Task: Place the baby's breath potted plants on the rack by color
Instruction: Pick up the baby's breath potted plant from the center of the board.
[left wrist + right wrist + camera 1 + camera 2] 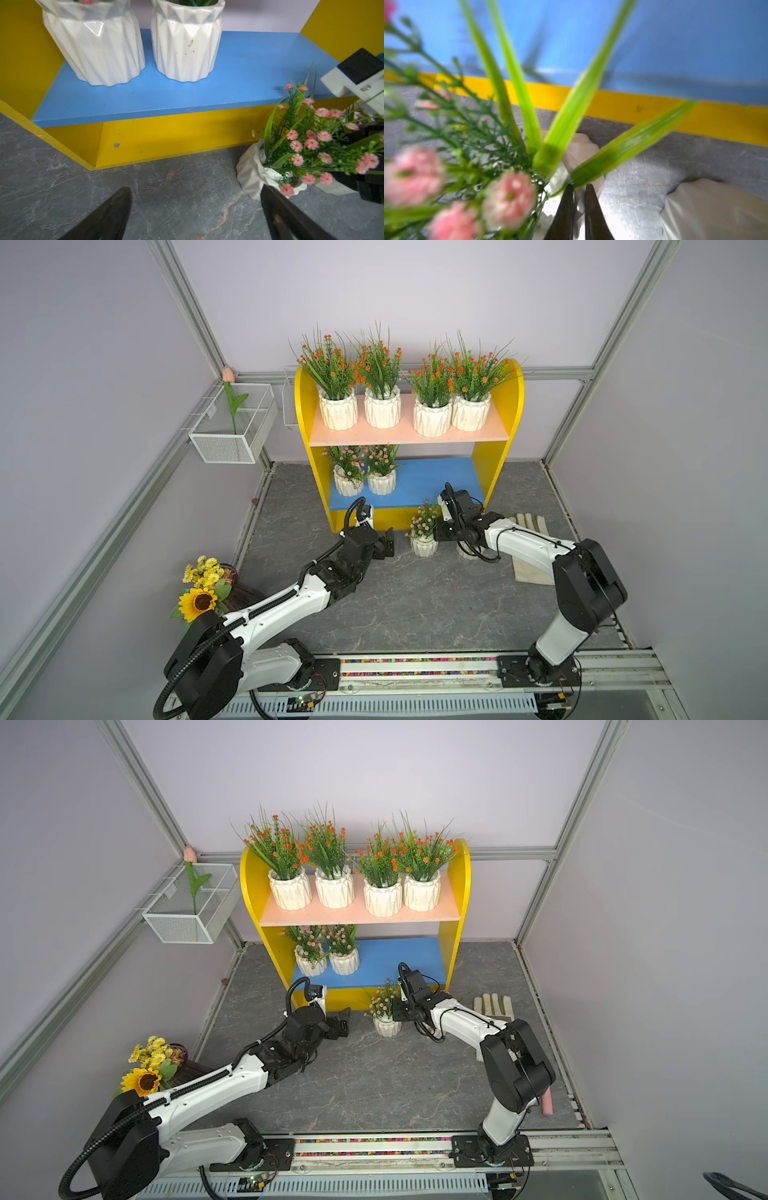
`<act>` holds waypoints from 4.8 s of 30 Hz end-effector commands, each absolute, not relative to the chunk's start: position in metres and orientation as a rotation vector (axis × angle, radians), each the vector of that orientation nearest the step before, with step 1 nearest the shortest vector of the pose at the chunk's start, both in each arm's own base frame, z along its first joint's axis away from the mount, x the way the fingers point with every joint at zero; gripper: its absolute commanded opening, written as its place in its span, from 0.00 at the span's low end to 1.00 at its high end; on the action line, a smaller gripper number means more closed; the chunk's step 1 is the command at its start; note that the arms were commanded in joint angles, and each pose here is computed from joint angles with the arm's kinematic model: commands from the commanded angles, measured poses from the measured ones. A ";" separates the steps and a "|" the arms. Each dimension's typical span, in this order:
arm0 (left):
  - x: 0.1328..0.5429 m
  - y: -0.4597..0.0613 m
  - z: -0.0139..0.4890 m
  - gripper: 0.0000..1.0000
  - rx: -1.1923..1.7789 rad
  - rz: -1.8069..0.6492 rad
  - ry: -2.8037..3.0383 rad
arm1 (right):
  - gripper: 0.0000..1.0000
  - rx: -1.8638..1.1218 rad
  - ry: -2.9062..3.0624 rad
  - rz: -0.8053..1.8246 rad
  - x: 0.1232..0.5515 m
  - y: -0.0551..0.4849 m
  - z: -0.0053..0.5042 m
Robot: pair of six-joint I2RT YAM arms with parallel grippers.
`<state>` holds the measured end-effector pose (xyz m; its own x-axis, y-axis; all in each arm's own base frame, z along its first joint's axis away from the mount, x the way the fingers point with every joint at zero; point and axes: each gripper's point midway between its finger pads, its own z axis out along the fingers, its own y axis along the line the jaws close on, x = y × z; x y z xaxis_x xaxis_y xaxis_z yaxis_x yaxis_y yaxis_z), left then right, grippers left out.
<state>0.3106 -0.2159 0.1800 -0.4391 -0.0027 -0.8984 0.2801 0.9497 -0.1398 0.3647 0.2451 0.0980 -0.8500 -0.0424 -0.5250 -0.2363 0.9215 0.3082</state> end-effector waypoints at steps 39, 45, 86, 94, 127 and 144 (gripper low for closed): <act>0.268 -0.335 0.091 1.00 0.592 -0.555 1.820 | 0.07 -0.240 2.474 0.868 0.334 0.262 0.146; 0.271 -0.337 0.096 1.00 0.544 -0.529 1.740 | 0.07 -0.242 2.475 0.915 0.323 0.267 0.147; 0.273 -0.343 0.109 0.39 0.451 -0.439 1.590 | 0.26 -0.199 2.471 0.930 0.295 0.264 0.142; 0.275 -0.347 0.122 0.37 0.453 -0.434 1.584 | 0.36 -0.160 2.448 0.821 0.284 0.228 0.153; 0.367 -0.380 0.267 0.32 0.317 -0.359 1.534 | 0.43 0.003 2.342 0.606 0.219 0.132 0.171; 0.429 -0.388 0.267 0.32 0.257 -0.343 1.545 | 0.43 0.021 2.326 0.620 0.209 0.126 0.174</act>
<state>0.4209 -0.3825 0.2330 -0.0704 0.0354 -0.9969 0.3751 0.9270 0.0064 0.2114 0.1321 0.1804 -0.7339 0.1657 -0.6587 -0.1947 0.8778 0.4377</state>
